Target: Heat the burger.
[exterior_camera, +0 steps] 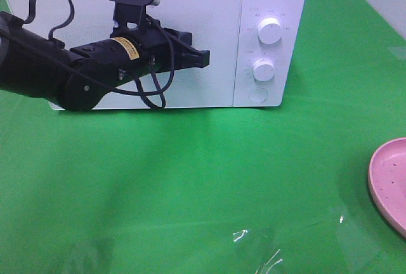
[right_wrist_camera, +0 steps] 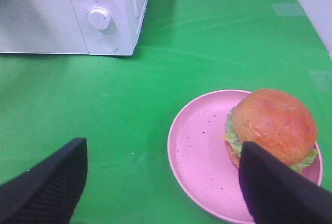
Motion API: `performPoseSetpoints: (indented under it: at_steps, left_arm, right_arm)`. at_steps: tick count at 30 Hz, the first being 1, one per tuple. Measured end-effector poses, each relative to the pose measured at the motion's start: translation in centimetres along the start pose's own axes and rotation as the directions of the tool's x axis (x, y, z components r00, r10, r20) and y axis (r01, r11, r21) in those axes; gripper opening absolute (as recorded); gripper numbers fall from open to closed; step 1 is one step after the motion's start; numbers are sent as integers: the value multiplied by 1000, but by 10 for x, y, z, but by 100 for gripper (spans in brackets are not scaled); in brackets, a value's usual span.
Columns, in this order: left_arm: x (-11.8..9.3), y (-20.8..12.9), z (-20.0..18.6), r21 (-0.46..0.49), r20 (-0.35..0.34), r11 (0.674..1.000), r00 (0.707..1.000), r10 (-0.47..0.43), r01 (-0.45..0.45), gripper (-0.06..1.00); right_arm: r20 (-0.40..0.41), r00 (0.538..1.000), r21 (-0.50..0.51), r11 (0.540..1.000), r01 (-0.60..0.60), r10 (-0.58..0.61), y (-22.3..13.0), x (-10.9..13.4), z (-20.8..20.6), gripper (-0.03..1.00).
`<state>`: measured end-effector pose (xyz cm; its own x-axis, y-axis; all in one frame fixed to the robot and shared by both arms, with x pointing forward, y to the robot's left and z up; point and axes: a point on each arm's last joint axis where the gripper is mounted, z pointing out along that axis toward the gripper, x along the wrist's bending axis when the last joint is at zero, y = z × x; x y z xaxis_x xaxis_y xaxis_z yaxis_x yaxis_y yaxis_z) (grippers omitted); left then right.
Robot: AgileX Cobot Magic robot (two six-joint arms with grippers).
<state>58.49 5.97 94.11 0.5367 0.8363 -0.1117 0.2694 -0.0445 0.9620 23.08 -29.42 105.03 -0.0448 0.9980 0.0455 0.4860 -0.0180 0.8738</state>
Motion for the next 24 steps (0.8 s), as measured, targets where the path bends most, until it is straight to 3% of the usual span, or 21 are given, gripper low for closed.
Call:
performPoseSetpoints:
  at_steps: [4, 5, 6, 7, 8, 9, 10, 11, 12, 13, 14, 15, 17, 20, 22, 23, 24]
  left_arm:
    - [-4, 1, -2, 63, -7, 998, 1000, -16, 17, 4]
    - [-9, 3, -5, 120, -9, 992, 1000, -29, 30, 14]
    - [-9, 3, -5, 120, -9, 992, 1000, -29, 30, 14]
    - [-17, 5, -12, 196, -2, 980, 1000, -31, 30, 29]
    - [-17, 5, -12, 196, -2, 980, 1000, -31, 30, 29]
    - [-29, 6, -20, 288, 20, 957, 1000, -22, 15, 46]
    - [-34, 4, -24, 338, 28, 941, 999, -18, 8, 56]
    - [-34, 4, -24, 338, 28, 941, 999, -18, 8, 56]
    - [-44, 3, -33, 423, 46, 906, 999, -9, -11, 72]
    - [-44, 3, -33, 423, 46, 906, 999, -9, -11, 72]
    - [-54, 1, -43, 500, 65, 866, 998, 0, -33, 83]
    - [-54, 1, -43, 500, 65, 866, 998, 0, -33, 83]
    - [-65, -10, -58, 648, 88, 758, 996, 20, -73, 89]
    - [-68, -12, -61, 672, 93, 736, 995, 24, -80, 90]
    - [-71, -20, -72, 770, 92, 632, 995, 24, -86, 90]
    - [-71, -20, -72, 770, 92, 632, 995, 24, -86, 90]
    - [-70, -23, -75, 795, 87, 601, 996, 21, -82, 90]
  right_arm:
    - [0, 1000, 0, 1000, 0, 0, 0, 0, 0, 76]
    - [0, 1000, 0, 1000, 0, 0, 0, 0, 0, 76]
    - [0, 1000, 0, 1000, 0, 0, 0, 0, 0, 76]
    - [0, 1000, 0, 1000, 0, 0, 0, 0, 0, 76]
    - [0, 1000, 0, 1000, 0, 0, 0, 0, 0, 76]
    - [0, 1000, 0, 1000, 0, 0, 0, 0, 0, 76]
    - [0, 1000, 0, 1000, 0, 0, 0, 0, 0, 76]
    - [0, 1000, 0, 1000, 0, 0, 0, 0, 0, 76]
    - [0, 1000, 0, 1000, 0, 0, 0, 0, 0, 76]
    - [0, 1000, 0, 1000, 0, 0, 0, 0, 0, 76]
    - [0, 1000, 0, 1000, 0, 0, 0, 0, 0, 76]
    - [0, 1000, 0, 1000, 0, 0, 0, 0, 0, 76]
    - [0, 1000, 0, 1000, 0, 0, 0, 0, 0, 76]
    - [0, 1000, 0, 1000, 0, 0, 0, 0, 0, 76]
    - [0, 1000, 0, 1000, 0, 0, 0, 0, 0, 76]
    - [0, 1000, 0, 1000, 0, 0, 0, 0, 0, 76]
    - [0, 1000, 0, 1000, 0, 0, 0, 0, 0, 76]
